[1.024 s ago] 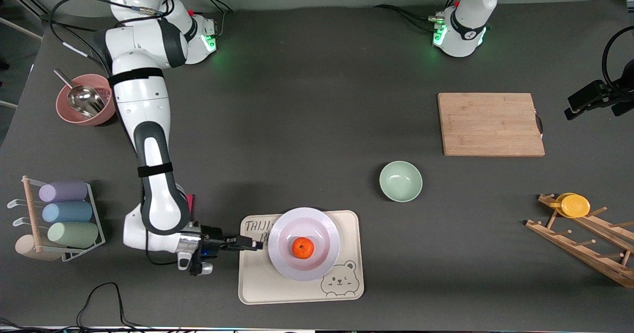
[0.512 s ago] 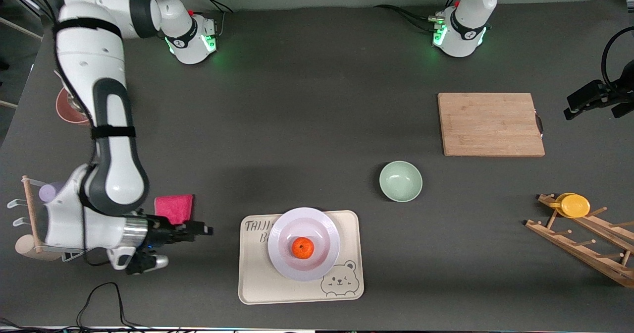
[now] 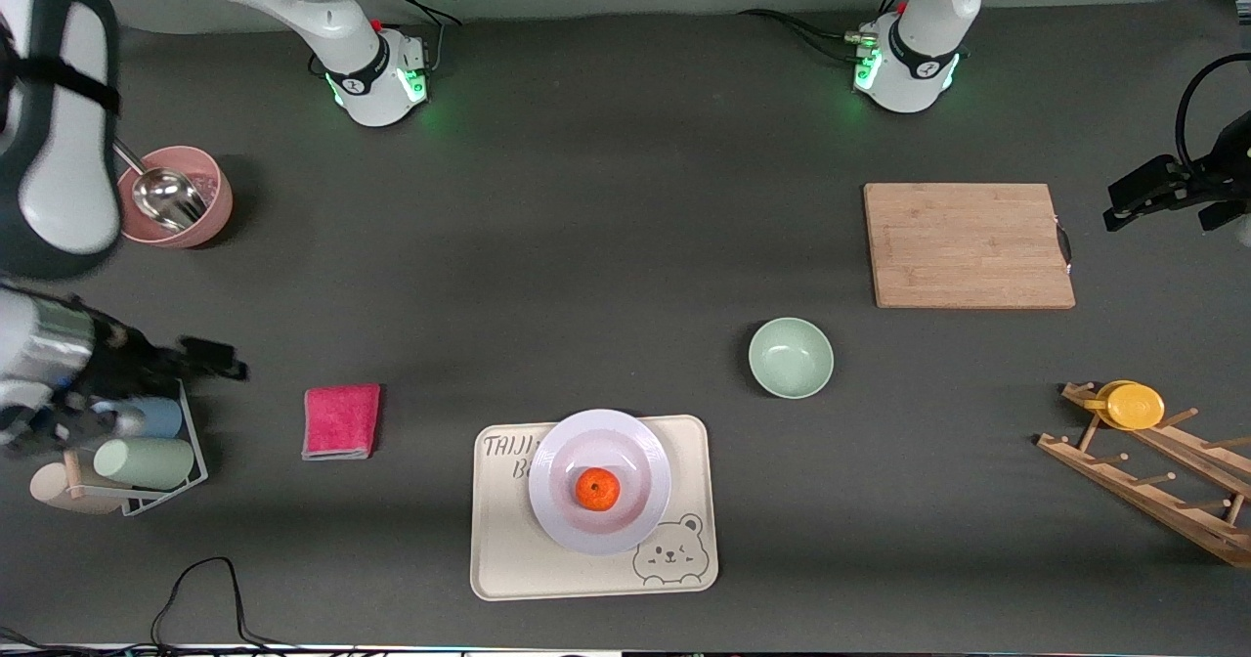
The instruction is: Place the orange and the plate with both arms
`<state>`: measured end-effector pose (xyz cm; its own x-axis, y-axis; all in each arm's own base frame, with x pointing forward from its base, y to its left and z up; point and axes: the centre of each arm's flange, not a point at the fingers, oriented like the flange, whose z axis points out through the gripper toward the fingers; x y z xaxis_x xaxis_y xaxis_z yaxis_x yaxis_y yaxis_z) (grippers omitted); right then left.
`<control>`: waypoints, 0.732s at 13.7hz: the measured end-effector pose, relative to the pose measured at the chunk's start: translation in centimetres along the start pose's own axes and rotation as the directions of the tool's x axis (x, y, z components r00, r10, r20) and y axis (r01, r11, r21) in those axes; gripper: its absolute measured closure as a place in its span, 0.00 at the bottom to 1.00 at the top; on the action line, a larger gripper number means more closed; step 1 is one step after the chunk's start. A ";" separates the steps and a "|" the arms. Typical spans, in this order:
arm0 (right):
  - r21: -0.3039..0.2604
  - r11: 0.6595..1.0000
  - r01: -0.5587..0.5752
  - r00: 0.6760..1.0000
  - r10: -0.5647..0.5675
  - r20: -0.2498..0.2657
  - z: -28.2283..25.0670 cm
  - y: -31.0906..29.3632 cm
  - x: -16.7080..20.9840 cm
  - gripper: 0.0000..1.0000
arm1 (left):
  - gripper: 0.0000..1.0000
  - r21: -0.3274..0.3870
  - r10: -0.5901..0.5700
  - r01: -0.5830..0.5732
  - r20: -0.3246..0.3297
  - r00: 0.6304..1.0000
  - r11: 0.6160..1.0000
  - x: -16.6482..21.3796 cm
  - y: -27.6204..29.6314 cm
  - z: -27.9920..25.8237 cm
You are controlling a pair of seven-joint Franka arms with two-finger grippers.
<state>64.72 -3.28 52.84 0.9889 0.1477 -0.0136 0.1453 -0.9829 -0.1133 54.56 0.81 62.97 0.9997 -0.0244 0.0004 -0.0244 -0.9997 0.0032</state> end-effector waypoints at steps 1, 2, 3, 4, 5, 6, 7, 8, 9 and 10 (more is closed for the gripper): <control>-0.025 1.000 -0.008 1.000 0.007 -0.010 -2.2 0.5 -1.8 0.00 | 0.00 0.000 0.003 -0.003 0.001 1.000 1.000 0.0 0.0 0.0; -0.042 0.999 -0.011 1.000 0.011 -0.017 -3.8 0.9 -3.4 0.00 | 0.00 0.000 0.003 -0.003 0.005 1.000 1.000 -0.1 0.0 0.0; -0.054 0.998 -0.026 0.999 0.025 -0.020 -5.1 0.9 -4.7 0.00 | 0.00 -0.001 0.003 -0.003 0.009 1.000 1.000 -0.1 -0.1 0.1; -0.059 0.997 -0.056 0.998 0.056 -0.015 -6.0 0.8 -5.9 0.00 | 0.00 -0.001 0.001 -0.001 0.014 1.000 1.000 -0.2 -0.1 0.1; -0.057 0.995 -0.084 0.996 0.084 -0.008 -6.7 0.3 -6.8 0.00 | 0.00 -0.001 -0.001 0.001 0.015 1.000 1.000 -0.2 -0.2 0.1; -0.056 0.993 -0.103 0.995 0.103 -0.004 -7.2 -0.4 -7.4 0.00 | 0.00 -0.001 -0.003 0.003 0.015 1.000 1.000 -0.2 -0.4 0.0; -0.056 0.992 -0.117 0.993 0.118 -0.001 -7.7 -1.2 -7.8 0.00 | 0.00 -0.001 -0.005 0.005 0.014 1.000 1.000 -0.2 -0.5 0.0; -0.058 0.990 -0.127 0.992 0.127 0.002 -8.0 -1.7 -8.1 0.00 | 0.00 -0.001 -0.007 0.007 0.013 1.000 1.000 -0.2 -0.6 0.0; -0.062 0.989 -0.134 0.991 0.134 0.002 -8.2 -2.1 -8.3 0.00 | 0.00 -0.001 -0.008 0.008 0.014 1.000 1.000 -0.3 -0.7 0.0; -0.066 0.988 -0.137 0.991 0.137 0.002 -8.3 -2.4 -8.3 0.00 | 0.00 -0.001 -0.009 0.009 0.014 1.000 1.000 -0.3 -0.7 0.0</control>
<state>56.40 -3.06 61.48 0.9995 0.0115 -0.0308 0.0101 -0.9990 -0.0444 54.32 1.53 62.98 0.9998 -0.0151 -0.0137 -0.0151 -0.9999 0.0040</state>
